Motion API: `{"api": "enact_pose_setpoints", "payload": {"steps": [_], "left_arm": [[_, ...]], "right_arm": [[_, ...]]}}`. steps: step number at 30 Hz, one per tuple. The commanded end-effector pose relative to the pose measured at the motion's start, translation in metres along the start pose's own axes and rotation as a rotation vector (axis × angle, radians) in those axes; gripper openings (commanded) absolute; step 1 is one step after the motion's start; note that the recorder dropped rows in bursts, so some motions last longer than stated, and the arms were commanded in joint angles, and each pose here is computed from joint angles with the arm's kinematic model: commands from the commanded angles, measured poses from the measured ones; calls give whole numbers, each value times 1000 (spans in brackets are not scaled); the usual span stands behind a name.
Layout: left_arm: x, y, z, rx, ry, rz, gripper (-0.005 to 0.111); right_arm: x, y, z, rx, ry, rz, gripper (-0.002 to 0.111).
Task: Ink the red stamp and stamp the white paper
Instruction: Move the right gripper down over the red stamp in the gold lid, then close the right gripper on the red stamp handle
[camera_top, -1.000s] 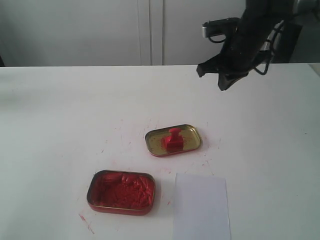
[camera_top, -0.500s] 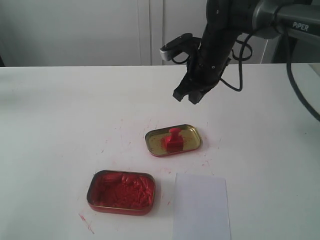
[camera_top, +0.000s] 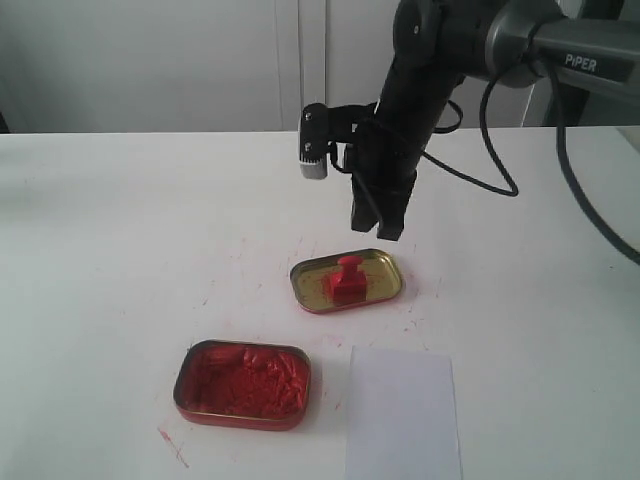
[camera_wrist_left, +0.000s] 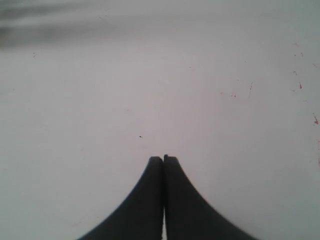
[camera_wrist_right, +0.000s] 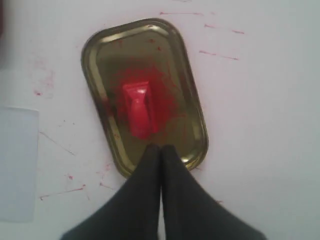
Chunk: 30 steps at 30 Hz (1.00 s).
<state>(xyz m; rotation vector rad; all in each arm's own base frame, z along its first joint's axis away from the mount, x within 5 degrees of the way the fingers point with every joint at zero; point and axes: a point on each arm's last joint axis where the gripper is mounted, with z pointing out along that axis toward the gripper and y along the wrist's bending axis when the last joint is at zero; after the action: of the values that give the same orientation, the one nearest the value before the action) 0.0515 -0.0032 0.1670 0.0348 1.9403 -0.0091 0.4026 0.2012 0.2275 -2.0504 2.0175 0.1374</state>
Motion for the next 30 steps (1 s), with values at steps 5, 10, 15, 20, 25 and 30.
{"api": "enact_pose_setpoints", "payload": {"steps": [5, 10, 15, 20, 25, 30], "left_arm": [[1, 0, 0, 7, -1, -1, 0], [1, 0, 0, 7, -1, -1, 0], [1, 0, 0, 7, -1, -1, 0], [1, 0, 0, 7, -1, -1, 0], [1, 0, 0, 7, -1, -1, 0], [1, 0, 0, 7, -1, -1, 0]], "right_arm": [[-9, 10, 13, -21, -6, -280, 32], [-5, 8, 33, -56, 5, -273, 36], [-4, 5, 47, -52, 10, -255, 36], [-2, 4, 57, -61, 15, -217, 36], [0, 5, 66, -83, 20, -211, 36], [2, 6, 74, -106, 27, -208, 36]]}}
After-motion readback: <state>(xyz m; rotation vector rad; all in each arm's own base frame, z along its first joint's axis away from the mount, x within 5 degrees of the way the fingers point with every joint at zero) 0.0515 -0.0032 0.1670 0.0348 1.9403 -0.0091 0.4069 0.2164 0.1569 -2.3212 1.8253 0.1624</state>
